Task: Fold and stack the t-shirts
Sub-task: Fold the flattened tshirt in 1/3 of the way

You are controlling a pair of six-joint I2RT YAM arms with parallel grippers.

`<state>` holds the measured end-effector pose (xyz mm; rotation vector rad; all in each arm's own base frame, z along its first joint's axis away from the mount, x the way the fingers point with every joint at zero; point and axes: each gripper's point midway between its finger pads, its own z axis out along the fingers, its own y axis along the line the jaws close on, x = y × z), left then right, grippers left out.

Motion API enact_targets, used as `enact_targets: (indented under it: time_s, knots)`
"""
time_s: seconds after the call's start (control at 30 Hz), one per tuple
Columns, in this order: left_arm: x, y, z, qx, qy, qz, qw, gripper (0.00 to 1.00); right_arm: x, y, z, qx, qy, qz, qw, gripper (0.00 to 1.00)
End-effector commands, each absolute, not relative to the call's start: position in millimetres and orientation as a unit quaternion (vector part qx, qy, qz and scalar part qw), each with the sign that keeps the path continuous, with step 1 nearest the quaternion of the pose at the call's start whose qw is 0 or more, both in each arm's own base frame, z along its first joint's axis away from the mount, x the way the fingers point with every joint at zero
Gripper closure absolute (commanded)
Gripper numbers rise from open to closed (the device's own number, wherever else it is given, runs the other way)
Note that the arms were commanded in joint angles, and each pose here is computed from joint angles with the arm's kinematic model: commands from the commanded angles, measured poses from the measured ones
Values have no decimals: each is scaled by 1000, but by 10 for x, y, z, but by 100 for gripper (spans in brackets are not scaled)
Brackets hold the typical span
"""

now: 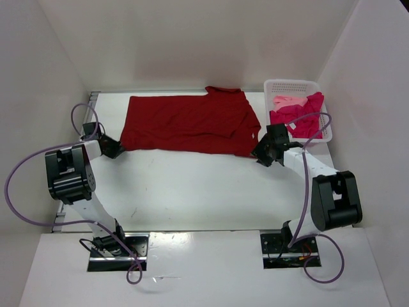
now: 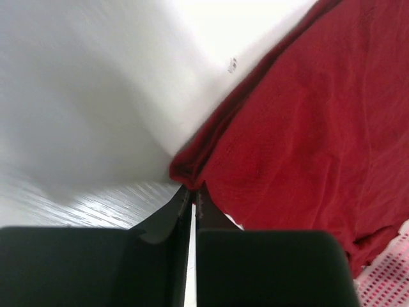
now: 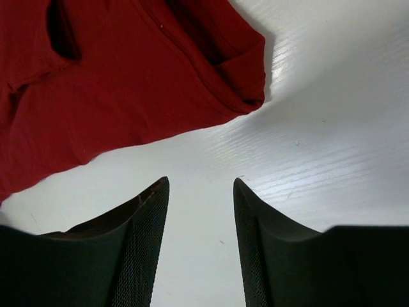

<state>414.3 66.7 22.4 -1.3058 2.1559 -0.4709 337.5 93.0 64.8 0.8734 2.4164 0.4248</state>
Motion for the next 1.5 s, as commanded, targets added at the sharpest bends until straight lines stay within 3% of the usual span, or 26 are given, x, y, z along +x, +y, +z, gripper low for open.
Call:
enact_targets:
  time_s: [0.0,0.27,0.83,0.93,1.07,1.1,1.2,1.47]
  knots:
    - [4154,1014,343,-487,802,-143,316,98,3492,831,714,348,873,158,303,48]
    - [3779,1314,251,-499,807,-117,293,100,3582,833,457,364,874,148,287,41]
    - [3757,1309,279,-496,807,-132,293,98,3735,1200,333,329,885,194,265,43]
    - [3740,1283,288,-494,807,-136,293,98,3734,1180,315,330,885,191,269,51]
    - [3740,1283,288,-494,807,-137,293,98,3730,1136,294,345,881,180,269,75]
    - [3738,1284,287,-491,809,-135,293,98,3736,1119,291,346,881,176,272,86]
    - [3692,1296,255,-496,810,-126,285,98,3693,1052,348,361,876,162,275,98]
    - [3463,1247,396,-488,822,-104,274,98,3139,850,621,377,874,136,274,100]
